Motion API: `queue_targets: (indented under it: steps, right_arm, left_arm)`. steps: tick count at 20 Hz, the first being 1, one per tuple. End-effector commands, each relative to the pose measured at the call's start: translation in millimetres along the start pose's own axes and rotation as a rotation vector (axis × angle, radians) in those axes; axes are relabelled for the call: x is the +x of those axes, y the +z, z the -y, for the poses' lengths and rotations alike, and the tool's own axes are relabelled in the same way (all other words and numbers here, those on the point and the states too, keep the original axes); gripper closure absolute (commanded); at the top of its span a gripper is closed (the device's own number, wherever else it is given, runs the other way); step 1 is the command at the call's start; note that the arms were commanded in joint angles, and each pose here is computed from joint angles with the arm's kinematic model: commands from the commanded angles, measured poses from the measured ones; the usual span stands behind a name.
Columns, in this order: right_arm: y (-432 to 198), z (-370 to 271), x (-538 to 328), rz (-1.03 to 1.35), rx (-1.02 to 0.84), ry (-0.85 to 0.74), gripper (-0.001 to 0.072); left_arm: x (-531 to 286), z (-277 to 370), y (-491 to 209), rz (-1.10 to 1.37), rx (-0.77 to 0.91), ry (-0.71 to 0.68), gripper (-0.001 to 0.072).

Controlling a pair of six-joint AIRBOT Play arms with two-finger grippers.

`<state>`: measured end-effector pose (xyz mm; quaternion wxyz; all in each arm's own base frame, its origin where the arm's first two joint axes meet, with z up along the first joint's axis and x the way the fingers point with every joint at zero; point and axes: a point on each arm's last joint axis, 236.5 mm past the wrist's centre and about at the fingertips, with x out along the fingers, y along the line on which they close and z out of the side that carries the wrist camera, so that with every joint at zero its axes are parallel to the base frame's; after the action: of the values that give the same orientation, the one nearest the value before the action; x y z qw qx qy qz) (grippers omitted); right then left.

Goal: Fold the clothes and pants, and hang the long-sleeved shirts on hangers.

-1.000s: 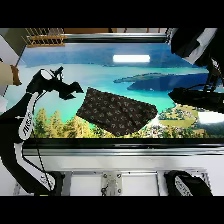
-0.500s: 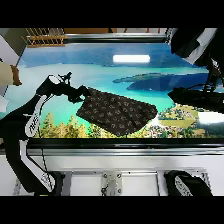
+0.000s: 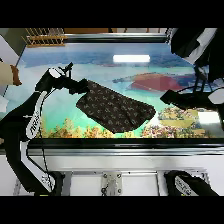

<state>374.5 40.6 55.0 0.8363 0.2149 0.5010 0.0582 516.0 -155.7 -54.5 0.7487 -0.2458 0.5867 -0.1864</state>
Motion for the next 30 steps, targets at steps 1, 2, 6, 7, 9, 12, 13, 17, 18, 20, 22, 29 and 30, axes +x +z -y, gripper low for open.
queue_targets:
  steps: [1,2,6,7,9,12,13,17,18,20,22,29,30]
  right_arm:
    - [-26,31,58,-0.176,0.079,-0.041,0.0037]
    - [-37,35,78,-0.232,0.112,-0.028,0.0037]
    - [-69,21,134,-0.378,0.187,0.109,0.0037]
    - [-72,20,143,-0.385,0.197,0.121,0.0038]
    - [-72,20,152,-0.379,0.194,0.119,0.0155]
    - [-50,22,140,-0.309,0.164,0.108,0.0695]
    - [-31,19,124,-0.261,0.135,0.112,0.0695]
    - [61,-32,-8,0.018,-0.055,0.166,0.0696]
    - [79,-51,-51,0.114,-0.110,0.179,0.0696]
    - [100,-92,-139,0.327,-0.222,0.200,0.0696]
    - [99,-122,-210,0.496,-0.304,0.216,0.0696]
    - [27,-127,-243,0.402,-0.335,0.186,0.0696]
    - [16,-116,-228,0.335,-0.307,0.165,0.0696]
  left_arm:
    - [-14,16,10,0.017,0.048,-0.016,0.0699]
    - [-13,18,10,0.016,0.050,-0.017,0.0699]
    - [-13,17,9,0.015,0.050,-0.016,0.0699]
    - [-13,17,9,0.015,0.050,-0.016,0.0699]
    - [-14,17,9,0.014,0.048,-0.016,0.0699]
    - [-21,20,9,0.014,0.053,-0.020,0.0699]
    - [-35,27,15,0.048,0.066,-0.023,0.0700]
    - [-172,100,57,0.382,0.206,-0.057,0.0700]
    - [-219,129,56,0.465,0.267,-0.074,0.0699]
    - [-303,186,36,0.610,0.395,-0.104,0.0699]
    - [-369,233,5,0.730,0.500,-0.135,0.0699]
    - [-338,236,-110,0.529,0.522,-0.167,0.0699]
    - [-305,212,-125,0.438,0.455,-0.142,0.0699]
